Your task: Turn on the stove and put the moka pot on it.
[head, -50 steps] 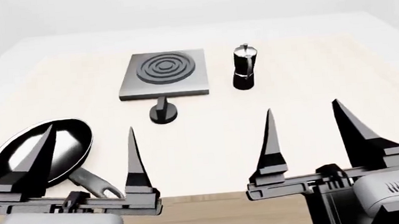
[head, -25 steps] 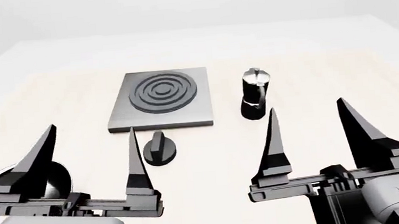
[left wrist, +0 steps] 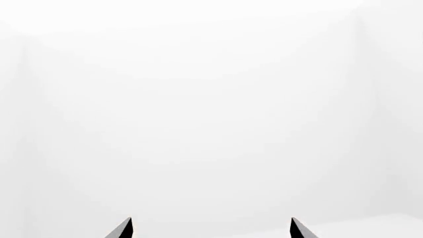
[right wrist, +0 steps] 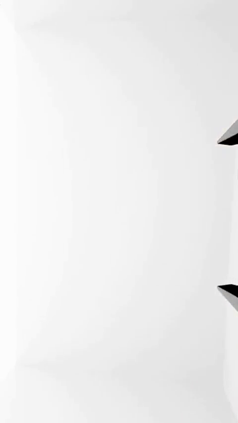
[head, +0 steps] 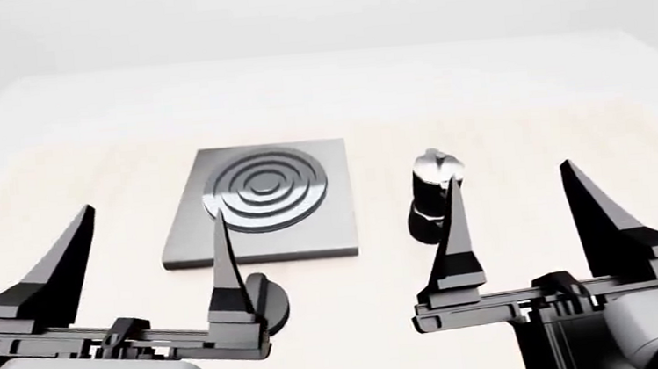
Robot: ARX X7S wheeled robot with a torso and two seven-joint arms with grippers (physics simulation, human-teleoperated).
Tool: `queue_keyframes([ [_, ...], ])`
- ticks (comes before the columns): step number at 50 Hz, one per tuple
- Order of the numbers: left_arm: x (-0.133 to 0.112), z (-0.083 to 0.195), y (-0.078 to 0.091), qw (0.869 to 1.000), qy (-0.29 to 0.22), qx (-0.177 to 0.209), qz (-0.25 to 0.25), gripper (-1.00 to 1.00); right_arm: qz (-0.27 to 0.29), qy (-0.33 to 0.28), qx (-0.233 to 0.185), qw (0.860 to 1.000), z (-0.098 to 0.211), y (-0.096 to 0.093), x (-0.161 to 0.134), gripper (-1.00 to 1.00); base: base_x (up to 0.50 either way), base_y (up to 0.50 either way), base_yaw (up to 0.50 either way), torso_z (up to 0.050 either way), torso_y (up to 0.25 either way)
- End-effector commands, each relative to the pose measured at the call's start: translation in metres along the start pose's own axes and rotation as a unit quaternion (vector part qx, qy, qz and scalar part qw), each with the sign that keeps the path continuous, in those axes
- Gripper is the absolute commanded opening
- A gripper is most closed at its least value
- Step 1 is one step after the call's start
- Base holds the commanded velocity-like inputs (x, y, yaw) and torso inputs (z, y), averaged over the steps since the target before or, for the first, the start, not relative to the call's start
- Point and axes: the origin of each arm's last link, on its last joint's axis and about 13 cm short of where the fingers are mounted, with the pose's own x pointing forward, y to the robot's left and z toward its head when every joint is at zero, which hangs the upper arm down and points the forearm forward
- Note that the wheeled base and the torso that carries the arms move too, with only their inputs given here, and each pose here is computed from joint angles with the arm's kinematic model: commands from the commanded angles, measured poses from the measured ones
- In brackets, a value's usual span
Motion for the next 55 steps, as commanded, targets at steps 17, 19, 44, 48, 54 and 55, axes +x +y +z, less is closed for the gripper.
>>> queue_keyframes([
  [17, -0.0013, -0.0002, -0.0007, 1.0, 0.002, -0.002, -0.008, 1.0, 0.0, -0.008, 0.002, 1.0, 0.0045, -0.0006, -0.0011, 1.0, 0.0, 0.0, 0.0, 0.049, 0.0],
  [19, -0.0013, -0.0002, -0.0008, 1.0, 0.003, -0.001, -0.009, 1.0, -0.001, -0.008, 0.002, 1.0, 0.0054, -0.0006, -0.0012, 1.0, 0.0, 0.0, 0.0, 0.049, 0.0],
  [44, -0.0026, 0.0005, -0.0023, 1.0, -0.001, 0.001, -0.019, 1.0, -0.005, -0.006, -0.002, 1.0, 0.0042, -0.0021, -0.0014, 1.0, 0.0, 0.0, 0.0, 0.048, -0.019],
  [48, -0.0033, -0.0009, -0.0019, 1.0, 0.01, 0.006, -0.026, 1.0, -0.004, -0.006, -0.003, 1.0, 0.005, -0.0019, -0.0016, 1.0, 0.0, 0.0, 0.0, 0.044, -0.17],
  [54, -0.004, -0.0006, -0.0023, 1.0, 0.007, 0.005, -0.027, 1.0, -0.003, -0.006, -0.002, 1.0, 0.0054, -0.0018, -0.0018, 1.0, 0.0, 0.0, 0.0, 0.042, -0.179],
  [55, -0.004, -0.0006, -0.0024, 1.0, 0.007, 0.005, -0.027, 1.0, -0.003, -0.007, -0.002, 1.0, 0.0056, -0.0018, -0.0018, 1.0, 0.0, 0.0, 0.0, 0.042, -0.178],
])
